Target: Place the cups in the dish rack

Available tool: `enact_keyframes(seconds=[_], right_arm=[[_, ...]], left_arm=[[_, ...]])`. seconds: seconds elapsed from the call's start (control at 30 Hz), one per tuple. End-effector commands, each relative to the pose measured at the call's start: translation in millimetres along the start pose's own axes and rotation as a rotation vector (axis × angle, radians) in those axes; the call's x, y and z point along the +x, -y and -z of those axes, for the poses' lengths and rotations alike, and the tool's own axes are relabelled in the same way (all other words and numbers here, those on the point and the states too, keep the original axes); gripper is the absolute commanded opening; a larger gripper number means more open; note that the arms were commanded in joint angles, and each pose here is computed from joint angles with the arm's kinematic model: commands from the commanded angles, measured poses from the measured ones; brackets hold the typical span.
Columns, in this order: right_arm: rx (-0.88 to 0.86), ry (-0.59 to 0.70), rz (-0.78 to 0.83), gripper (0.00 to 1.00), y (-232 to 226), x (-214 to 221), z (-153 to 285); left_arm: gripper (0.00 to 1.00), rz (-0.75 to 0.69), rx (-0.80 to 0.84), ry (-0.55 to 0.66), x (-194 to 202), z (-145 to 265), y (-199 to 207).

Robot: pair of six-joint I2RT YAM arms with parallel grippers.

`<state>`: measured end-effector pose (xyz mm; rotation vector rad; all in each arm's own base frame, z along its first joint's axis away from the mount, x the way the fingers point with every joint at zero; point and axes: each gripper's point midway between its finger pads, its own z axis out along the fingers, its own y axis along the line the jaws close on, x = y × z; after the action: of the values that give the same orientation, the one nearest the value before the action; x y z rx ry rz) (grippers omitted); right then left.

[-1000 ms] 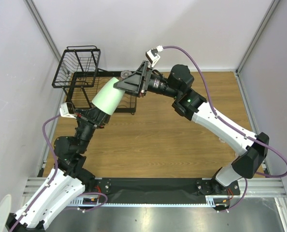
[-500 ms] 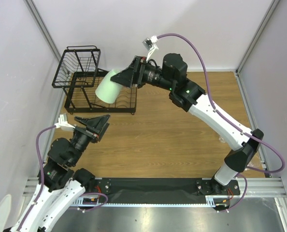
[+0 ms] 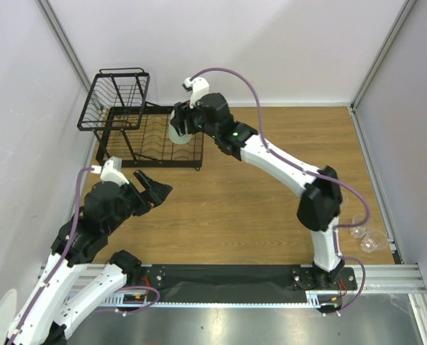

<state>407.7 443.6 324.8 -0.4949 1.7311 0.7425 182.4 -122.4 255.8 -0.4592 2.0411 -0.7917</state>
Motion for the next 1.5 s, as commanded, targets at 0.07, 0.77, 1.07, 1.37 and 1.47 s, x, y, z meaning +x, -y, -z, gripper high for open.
enact_keyframes(seconds=[0.07, 0.77, 1.07, 1.37, 1.47], right_arm=[[0.137, 0.099, 0.165, 0.00, 26.5, -7.9, -55.5], [0.341, 0.035, 0.280, 0.00, 93.3, 82.9, -121.8], [0.355, 0.005, 0.236, 0.06, 112.5, 99.5, -126.5], [0.353, -0.012, 0.201, 0.38, 118.9, 107.1, -127.8], [0.351, -0.021, 0.201, 0.57, 118.5, 108.0, -127.0]], left_arm=[[0.86, -0.195, -0.061, -0.077, 1.8, 8.2, -8.0], [0.88, -0.368, -0.281, -0.082, -15.7, 25.4, -44.1], [0.90, -0.404, -0.287, -0.081, -19.5, 19.4, -42.6], [0.90, -0.421, -0.278, -0.102, -19.5, 11.4, -37.0], [0.90, -0.418, -0.275, -0.104, -19.6, 10.7, -35.8]])
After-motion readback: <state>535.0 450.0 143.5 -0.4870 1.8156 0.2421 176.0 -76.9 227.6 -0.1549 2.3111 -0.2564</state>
